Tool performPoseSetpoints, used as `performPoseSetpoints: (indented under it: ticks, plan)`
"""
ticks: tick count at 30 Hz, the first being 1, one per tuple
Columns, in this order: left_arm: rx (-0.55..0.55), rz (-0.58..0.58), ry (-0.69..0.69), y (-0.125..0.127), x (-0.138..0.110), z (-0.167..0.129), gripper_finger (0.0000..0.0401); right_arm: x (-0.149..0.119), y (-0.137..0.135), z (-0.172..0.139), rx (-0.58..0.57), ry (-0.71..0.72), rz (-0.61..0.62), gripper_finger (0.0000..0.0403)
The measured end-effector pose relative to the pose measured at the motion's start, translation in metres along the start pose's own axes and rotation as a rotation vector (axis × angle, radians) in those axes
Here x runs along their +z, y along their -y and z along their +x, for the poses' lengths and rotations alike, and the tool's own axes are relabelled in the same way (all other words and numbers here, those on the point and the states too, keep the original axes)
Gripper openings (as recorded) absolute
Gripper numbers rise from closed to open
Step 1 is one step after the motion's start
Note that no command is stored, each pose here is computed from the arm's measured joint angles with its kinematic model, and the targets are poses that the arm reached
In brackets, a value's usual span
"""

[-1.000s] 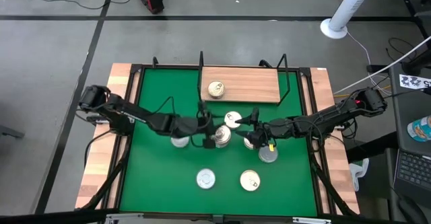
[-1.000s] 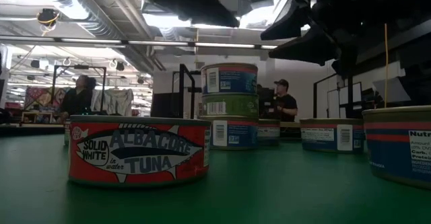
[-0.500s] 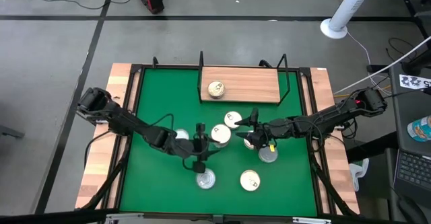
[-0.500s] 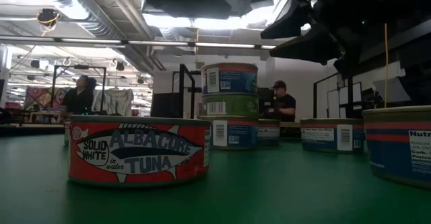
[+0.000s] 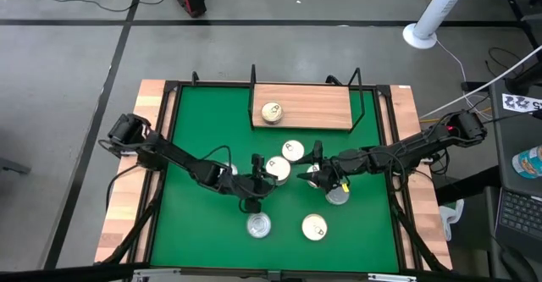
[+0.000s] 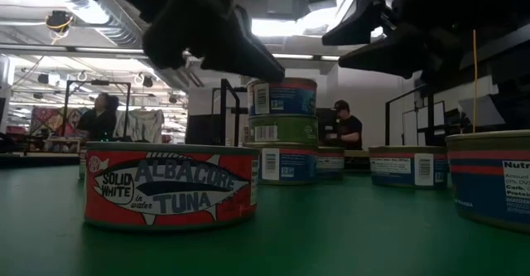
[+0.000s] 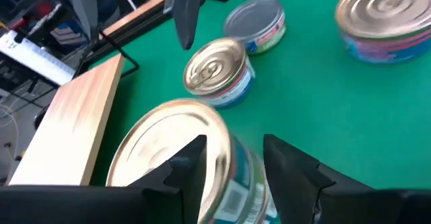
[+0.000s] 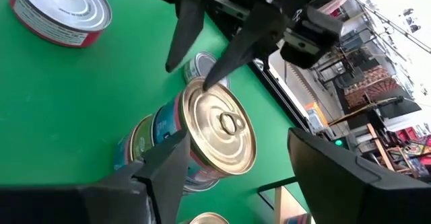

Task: Stack canned seafood by type on shelf
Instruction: Put the blue tuna can on the shelf

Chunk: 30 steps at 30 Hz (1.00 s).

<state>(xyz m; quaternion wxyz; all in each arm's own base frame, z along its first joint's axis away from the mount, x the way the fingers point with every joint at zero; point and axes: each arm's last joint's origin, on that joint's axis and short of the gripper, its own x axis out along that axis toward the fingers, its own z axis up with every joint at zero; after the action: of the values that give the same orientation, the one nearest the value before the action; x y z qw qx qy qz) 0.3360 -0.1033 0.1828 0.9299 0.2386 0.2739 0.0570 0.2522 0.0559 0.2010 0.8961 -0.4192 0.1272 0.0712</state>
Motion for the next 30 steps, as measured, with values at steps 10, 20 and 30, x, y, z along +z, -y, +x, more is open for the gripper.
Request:
performPoseSetpoints:
  ticks: [10, 20, 30]
  plan:
    - [0.003, 0.084, -0.053, -0.0047, -0.0063, 0.0032, 0.0141, -0.0005, -0.0006, 0.0, 0.006, -0.005, -0.002, 0.025]
    - [0.0, 0.149, -0.059, -0.0046, -0.0069, 0.0031, 0.0136, 0.001, -0.0021, -0.0001, 0.056, 0.046, 0.001, 0.025]
    - [0.002, 0.151, -0.043, -0.0048, -0.0052, 0.0031, 0.0043, 0.001, -0.0021, -0.0001, 0.057, 0.046, 0.049, 0.025]
